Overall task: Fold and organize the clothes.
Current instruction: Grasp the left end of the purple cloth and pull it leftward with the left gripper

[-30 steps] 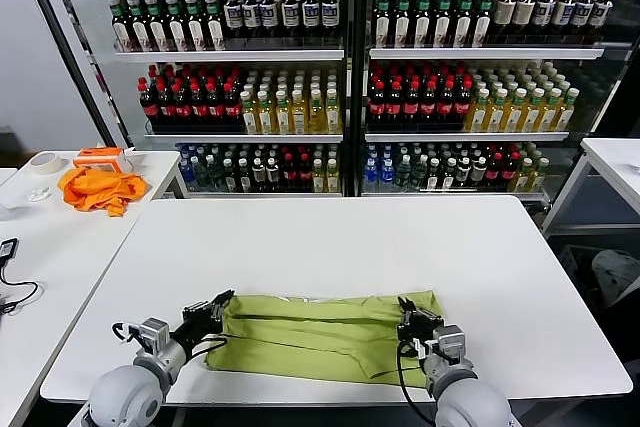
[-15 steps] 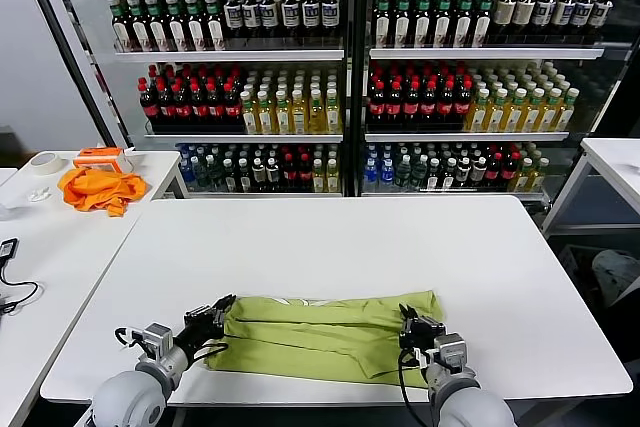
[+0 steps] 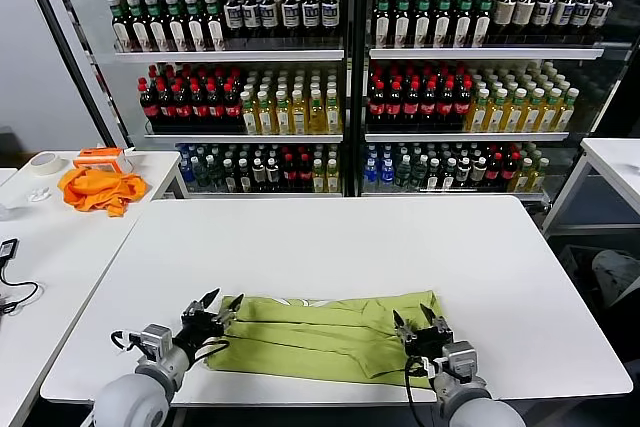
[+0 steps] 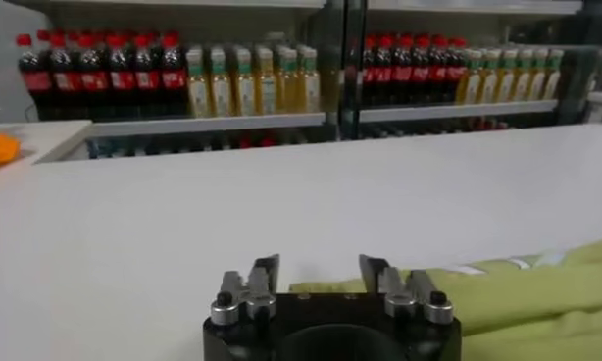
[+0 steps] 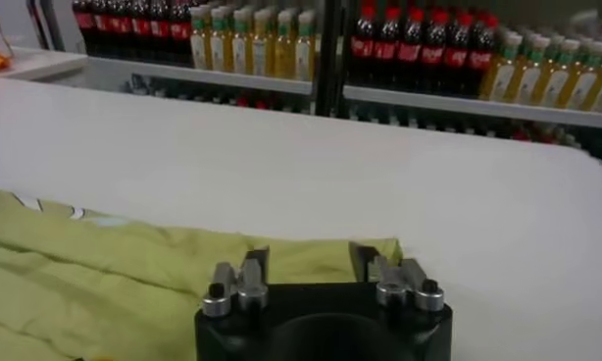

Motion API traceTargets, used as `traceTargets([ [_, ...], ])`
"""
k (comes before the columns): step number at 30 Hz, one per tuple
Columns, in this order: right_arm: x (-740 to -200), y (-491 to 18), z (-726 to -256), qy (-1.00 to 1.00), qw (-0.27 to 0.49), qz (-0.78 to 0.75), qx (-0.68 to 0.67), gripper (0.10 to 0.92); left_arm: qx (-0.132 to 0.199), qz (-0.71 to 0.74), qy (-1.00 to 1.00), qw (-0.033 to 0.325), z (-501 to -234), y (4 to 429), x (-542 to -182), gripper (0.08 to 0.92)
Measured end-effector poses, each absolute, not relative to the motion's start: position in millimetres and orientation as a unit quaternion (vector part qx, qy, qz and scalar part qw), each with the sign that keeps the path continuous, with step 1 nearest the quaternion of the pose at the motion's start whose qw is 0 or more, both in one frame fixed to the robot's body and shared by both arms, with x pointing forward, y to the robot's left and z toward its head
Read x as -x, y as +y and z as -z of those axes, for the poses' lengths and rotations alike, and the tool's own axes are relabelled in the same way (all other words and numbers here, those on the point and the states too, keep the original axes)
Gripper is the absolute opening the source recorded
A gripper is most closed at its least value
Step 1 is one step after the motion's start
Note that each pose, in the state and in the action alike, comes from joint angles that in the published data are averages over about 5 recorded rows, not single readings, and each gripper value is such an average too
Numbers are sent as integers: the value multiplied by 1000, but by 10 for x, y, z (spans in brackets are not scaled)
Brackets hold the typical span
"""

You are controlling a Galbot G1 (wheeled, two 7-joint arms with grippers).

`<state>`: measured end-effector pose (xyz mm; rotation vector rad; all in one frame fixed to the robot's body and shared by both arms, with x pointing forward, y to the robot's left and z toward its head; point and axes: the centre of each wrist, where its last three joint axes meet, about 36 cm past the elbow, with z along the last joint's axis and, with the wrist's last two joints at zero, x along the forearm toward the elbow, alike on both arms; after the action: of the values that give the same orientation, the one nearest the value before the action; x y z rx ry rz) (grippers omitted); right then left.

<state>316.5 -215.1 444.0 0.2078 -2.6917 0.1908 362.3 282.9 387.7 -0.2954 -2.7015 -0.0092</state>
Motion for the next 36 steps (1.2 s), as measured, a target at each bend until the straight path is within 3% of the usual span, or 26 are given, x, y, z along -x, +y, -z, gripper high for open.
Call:
traceTargets([
  [5, -3119, -2167, -4460, -972, 213, -74, -72, 816, 70, 1, -972, 225, -3836, 2656, -3553, 800],
  [12, -3102, -2169, -4452, -972, 211, -78, -70, 823, 33, 2, -969, 243, -3806, 2501, -3492, 811],
  [24, -3109, -2188, -4421, -971, 212, -83, -64, 823, 22, 6, -965, 261, -3760, 2339, -3379, 490],
  [36, -3107, -2195, -4436, -972, 209, -87, -63, 823, 12, 6, -967, 253, -3726, 2265, -3457, 146],
])
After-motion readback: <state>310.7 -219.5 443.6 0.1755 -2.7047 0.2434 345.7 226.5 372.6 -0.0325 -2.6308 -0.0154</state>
